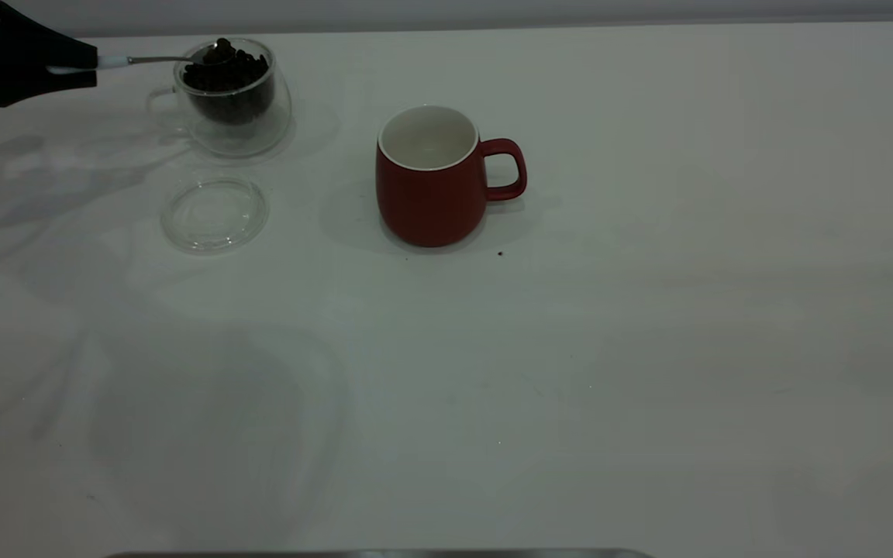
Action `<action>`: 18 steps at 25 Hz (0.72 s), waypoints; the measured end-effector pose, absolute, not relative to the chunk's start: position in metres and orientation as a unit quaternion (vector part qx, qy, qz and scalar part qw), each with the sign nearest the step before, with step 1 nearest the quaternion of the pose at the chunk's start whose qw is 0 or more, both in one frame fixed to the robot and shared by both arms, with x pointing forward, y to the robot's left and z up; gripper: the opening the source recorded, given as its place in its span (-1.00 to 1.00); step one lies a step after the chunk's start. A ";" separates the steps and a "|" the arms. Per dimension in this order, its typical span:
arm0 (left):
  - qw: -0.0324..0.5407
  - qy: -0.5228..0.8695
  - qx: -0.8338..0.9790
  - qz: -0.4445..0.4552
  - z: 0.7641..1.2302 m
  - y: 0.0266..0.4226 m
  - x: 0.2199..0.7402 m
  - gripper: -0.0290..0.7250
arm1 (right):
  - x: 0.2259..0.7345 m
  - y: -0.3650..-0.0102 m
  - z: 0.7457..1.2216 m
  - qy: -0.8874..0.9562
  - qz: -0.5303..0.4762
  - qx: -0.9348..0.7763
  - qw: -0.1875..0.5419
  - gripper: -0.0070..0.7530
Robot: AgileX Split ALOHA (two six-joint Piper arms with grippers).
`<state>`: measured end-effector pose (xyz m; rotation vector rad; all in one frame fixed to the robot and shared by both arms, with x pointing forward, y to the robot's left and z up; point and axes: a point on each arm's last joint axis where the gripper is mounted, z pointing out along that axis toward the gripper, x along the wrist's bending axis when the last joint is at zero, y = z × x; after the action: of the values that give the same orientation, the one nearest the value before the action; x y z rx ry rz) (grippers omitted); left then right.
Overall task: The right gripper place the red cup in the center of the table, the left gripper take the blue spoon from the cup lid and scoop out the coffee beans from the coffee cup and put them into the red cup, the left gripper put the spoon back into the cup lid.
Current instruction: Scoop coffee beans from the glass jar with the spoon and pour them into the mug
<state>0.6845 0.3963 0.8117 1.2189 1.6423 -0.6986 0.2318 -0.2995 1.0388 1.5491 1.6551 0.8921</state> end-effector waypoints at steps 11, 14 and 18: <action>0.464 0.682 0.481 -0.297 0.812 0.396 0.684 -0.60 | 0.232 -0.300 1.039 0.638 0.344 0.597 0.345 0.42; 0.458 0.684 0.481 -0.300 0.811 0.396 0.684 -0.60 | 0.232 -0.300 1.039 0.638 0.344 0.597 0.345 0.42; 0.449 0.688 0.482 -0.305 0.810 0.396 0.682 -0.60 | 0.232 -0.300 1.039 0.638 0.344 0.597 0.345 0.42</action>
<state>0.6823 0.3962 0.8101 1.1937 1.7021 -0.7538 0.2318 -0.2995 1.0388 1.5491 1.6551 0.8921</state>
